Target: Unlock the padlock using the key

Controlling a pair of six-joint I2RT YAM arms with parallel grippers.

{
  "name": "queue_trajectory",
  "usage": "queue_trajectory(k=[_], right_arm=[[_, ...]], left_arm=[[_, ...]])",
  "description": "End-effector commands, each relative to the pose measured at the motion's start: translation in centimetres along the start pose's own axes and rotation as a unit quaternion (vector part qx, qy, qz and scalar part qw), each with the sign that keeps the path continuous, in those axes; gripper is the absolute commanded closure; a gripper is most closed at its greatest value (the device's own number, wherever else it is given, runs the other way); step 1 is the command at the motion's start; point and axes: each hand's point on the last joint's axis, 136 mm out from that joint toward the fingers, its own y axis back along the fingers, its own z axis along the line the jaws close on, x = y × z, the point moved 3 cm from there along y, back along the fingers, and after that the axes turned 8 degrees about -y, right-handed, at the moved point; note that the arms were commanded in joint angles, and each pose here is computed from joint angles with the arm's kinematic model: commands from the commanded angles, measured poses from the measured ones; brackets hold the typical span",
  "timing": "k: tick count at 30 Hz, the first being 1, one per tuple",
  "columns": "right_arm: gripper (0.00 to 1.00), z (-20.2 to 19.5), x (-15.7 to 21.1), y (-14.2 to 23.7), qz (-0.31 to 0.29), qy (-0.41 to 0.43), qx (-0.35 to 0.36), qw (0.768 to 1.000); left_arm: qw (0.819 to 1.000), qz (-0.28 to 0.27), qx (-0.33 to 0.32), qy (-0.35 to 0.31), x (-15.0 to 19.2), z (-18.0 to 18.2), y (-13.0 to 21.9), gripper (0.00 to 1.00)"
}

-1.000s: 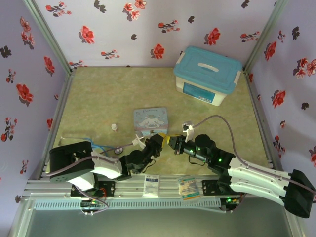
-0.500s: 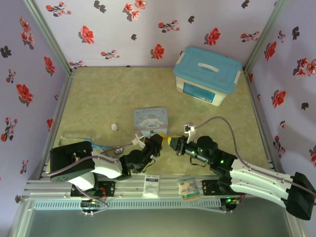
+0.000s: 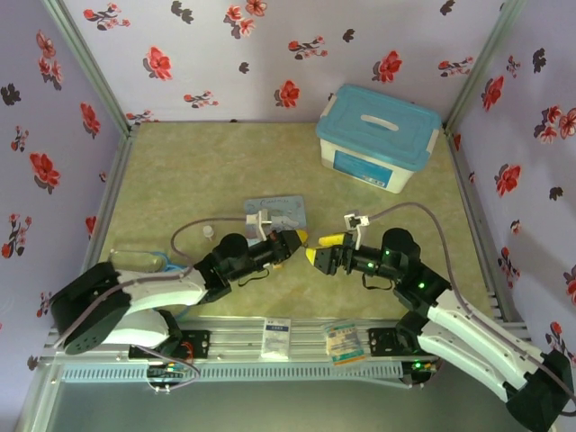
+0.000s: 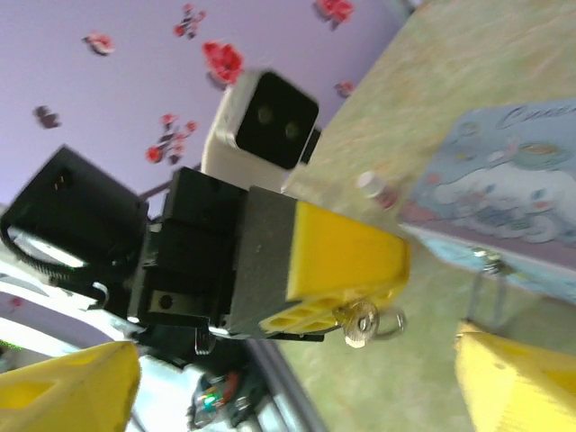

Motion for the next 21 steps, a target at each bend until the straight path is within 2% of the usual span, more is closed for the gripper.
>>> queue_trajectory(k=[1, 3, 4, 9, 13, 17, 21], right_arm=[[0.19, 3.1, -0.3, -0.4, 0.034, -0.006, -0.094, 0.995], [0.32, 3.2, -0.2, -0.8, 0.044, -0.016, -0.110, 0.993], [0.35, 3.3, -0.3, -1.0, 0.043, -0.021, -0.118, 0.992], [0.41, 3.5, -0.6, -1.2, 0.030, -0.029, -0.142, 0.989], [0.54, 3.7, -0.6, -1.2, 0.028, -0.034, -0.151, 0.988], [0.57, 3.5, 0.1, -1.1, 0.044, -0.039, -0.152, 0.987], [0.64, 3.3, 0.4, -0.9, 0.038, -0.042, -0.153, 0.987]], left_arm=[[0.992, 0.084, 0.003, -0.091, 1.6, -1.7, 1.0, 1.00], [0.993, 0.068, 0.010, -0.099, 0.9, -2.4, 1.5, 1.00], [0.993, 0.064, 0.013, -0.099, 0.7, -2.6, 1.6, 1.00], [0.994, 0.050, 0.041, -0.091, 0.4, -3.7, 1.6, 1.00], [0.994, 0.046, 0.044, -0.091, 0.3, -3.9, 1.6, 1.00], [0.995, 0.032, 0.059, -0.076, 0.1, -4.2, 1.4, 1.00], [0.995, 0.025, 0.065, -0.067, -0.1, -4.2, 1.1, 1.00]])
